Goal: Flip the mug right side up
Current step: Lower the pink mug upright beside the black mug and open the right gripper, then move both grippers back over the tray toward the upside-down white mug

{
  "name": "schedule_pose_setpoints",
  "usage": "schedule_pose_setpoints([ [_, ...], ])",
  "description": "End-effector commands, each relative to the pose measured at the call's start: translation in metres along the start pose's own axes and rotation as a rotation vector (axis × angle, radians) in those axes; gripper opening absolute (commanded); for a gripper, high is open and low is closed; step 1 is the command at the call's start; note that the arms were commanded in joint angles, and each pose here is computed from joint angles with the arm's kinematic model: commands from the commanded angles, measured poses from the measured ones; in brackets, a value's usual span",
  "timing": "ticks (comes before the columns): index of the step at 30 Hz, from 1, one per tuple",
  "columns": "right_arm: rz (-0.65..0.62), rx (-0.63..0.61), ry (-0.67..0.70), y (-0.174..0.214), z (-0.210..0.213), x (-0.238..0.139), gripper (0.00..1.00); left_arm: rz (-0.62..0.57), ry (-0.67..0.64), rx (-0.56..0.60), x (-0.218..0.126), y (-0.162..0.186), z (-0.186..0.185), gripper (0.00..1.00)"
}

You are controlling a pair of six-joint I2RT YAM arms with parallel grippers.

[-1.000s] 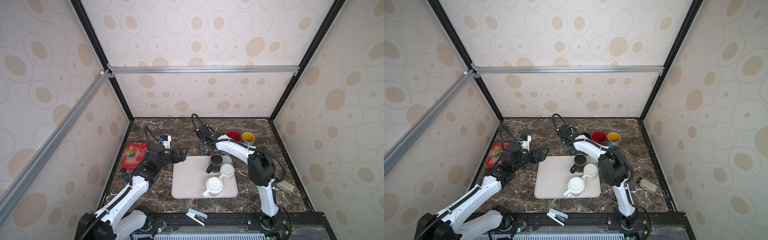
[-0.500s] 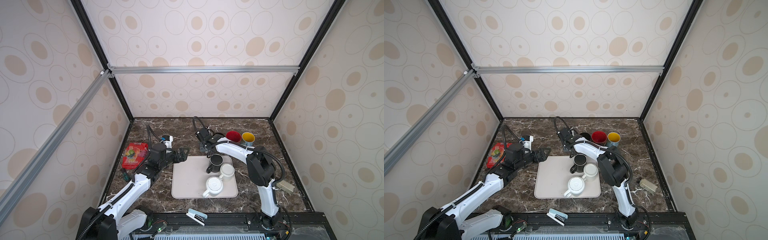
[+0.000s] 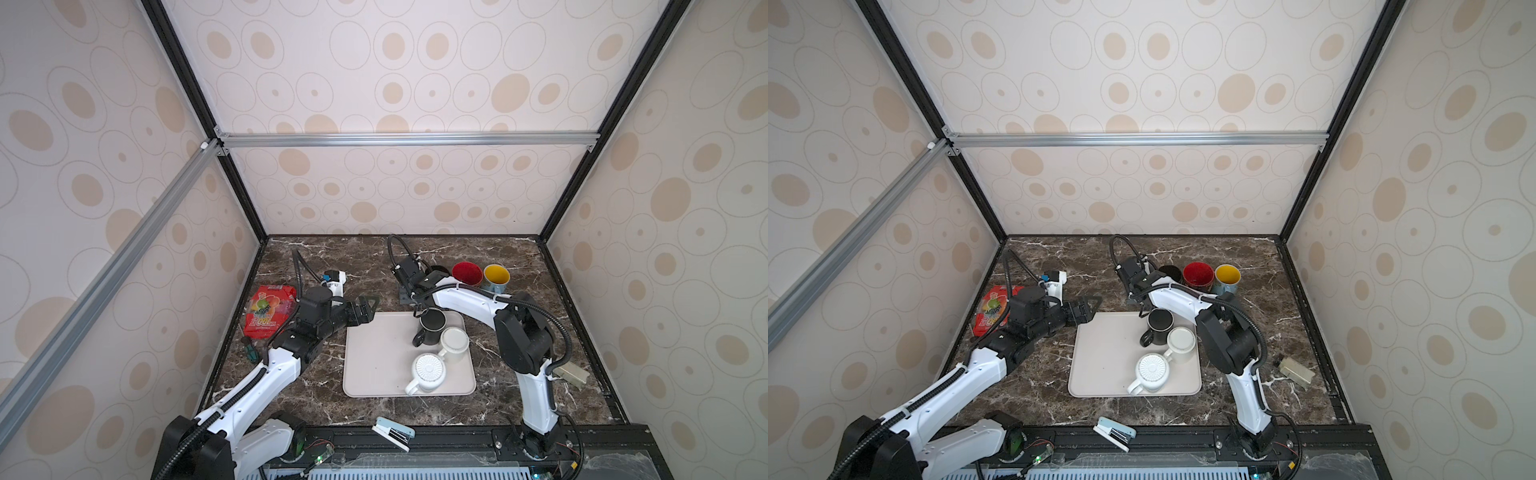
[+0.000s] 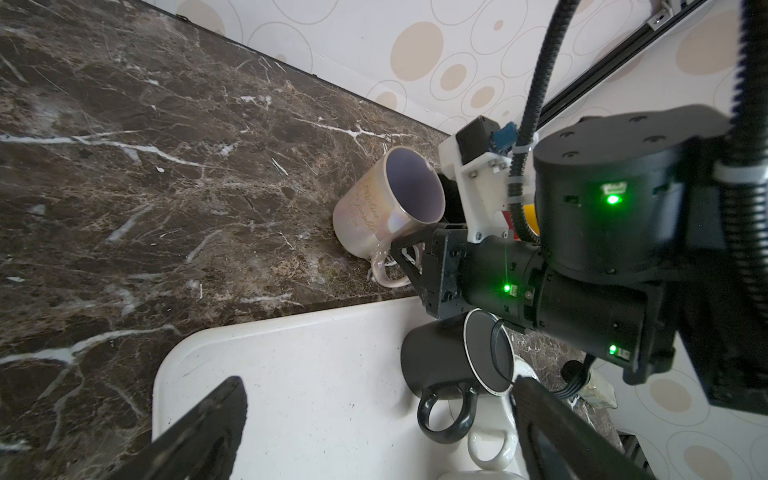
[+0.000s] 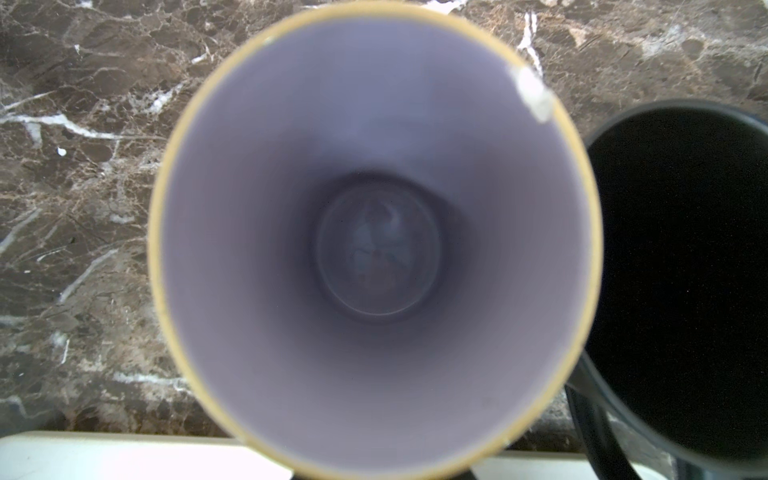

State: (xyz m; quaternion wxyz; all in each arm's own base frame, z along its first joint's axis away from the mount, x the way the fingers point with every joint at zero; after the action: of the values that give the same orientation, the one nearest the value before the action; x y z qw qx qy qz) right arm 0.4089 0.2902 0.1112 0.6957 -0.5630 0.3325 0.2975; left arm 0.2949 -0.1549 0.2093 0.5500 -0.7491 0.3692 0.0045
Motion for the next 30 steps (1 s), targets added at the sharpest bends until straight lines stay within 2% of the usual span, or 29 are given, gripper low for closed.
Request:
schedule_pose_setpoints([
  [1,-0.037,0.058,-0.018,-0.012,-0.001,-0.019,0.24,-0.026,0.016,0.03,-0.005,-0.007,-0.005,1.0],
  [11,-0.062,0.074,-0.044,-0.018,-0.004,-0.036,0.39,-0.013,0.017,0.038,-0.006,-0.003,-0.006,1.0],
  [18,-0.085,0.074,-0.075,-0.027,-0.002,-0.056,0.39,-0.009,0.019,0.041,-0.005,-0.002,-0.006,1.0],
  [25,-0.06,0.014,-0.225,-0.02,0.006,-0.101,0.4,-0.002,0.037,0.062,-0.006,0.004,-0.011,0.99],
  [30,-0.119,-0.051,-0.218,-0.007,-0.01,-0.147,0.42,0.084,0.084,0.179,-0.008,0.039,-0.045,0.97],
])
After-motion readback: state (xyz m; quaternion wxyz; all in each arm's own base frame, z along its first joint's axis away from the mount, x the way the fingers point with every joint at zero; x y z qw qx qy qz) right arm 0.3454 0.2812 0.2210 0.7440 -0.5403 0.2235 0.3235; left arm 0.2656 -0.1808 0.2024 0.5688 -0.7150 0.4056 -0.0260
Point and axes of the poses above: each gripper's point midway between its finger pads, its own x axis out along the fingers, its own z axis along the line the jaws close on, y = z × x, the point moved 3 cm from there along -x, back along the fingers, and after that the axes turned 13 degrees about x, right-handed, at the moved point
